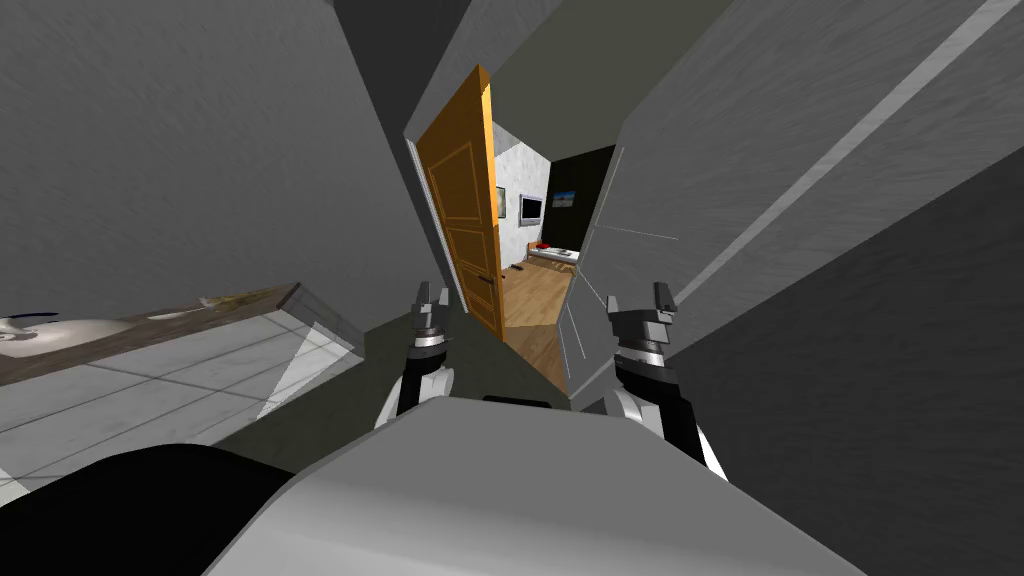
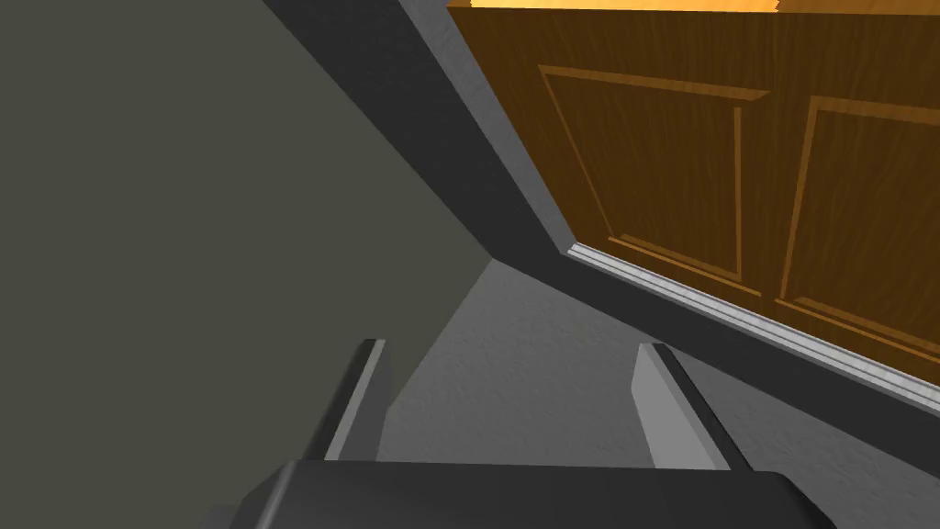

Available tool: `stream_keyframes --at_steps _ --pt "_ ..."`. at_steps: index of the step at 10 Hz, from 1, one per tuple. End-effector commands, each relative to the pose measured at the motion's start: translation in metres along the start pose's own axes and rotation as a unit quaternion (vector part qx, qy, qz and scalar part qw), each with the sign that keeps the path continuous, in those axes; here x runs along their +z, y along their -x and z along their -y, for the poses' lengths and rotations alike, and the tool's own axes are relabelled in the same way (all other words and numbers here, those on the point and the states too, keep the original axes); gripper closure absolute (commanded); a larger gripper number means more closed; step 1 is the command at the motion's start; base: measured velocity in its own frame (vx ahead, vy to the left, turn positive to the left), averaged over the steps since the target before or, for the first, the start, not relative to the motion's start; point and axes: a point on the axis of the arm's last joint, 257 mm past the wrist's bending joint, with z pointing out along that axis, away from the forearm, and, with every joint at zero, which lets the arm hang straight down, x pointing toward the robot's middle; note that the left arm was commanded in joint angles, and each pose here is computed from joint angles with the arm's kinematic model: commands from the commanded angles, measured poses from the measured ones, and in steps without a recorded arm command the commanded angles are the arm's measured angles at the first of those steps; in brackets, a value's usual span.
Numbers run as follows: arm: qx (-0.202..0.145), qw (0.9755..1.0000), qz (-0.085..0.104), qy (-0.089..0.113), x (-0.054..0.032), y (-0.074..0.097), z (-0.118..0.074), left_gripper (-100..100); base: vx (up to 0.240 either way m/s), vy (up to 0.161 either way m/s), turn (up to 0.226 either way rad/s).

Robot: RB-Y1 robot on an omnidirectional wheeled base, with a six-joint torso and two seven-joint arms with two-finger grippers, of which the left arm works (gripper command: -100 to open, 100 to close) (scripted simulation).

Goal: Push the door open

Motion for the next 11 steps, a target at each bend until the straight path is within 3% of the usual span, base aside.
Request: stream_keyframes --at_steps 1,5,11 --pt "-0.004 0.9999 -0.009 0.014 -0.0009 -0.005 -0.014 -100 0.066 -0.014 -0.077" --pt "-0.011 0.9988 -0.023 0.042 -0.0037 -0.015 -0.042 -100 0.063 0.141 -0.078" --pt "-0.024 0.9938 -0.048 0.098 -0.0124 -0.035 -0.096 -100 0.062 0.126 -0.083"
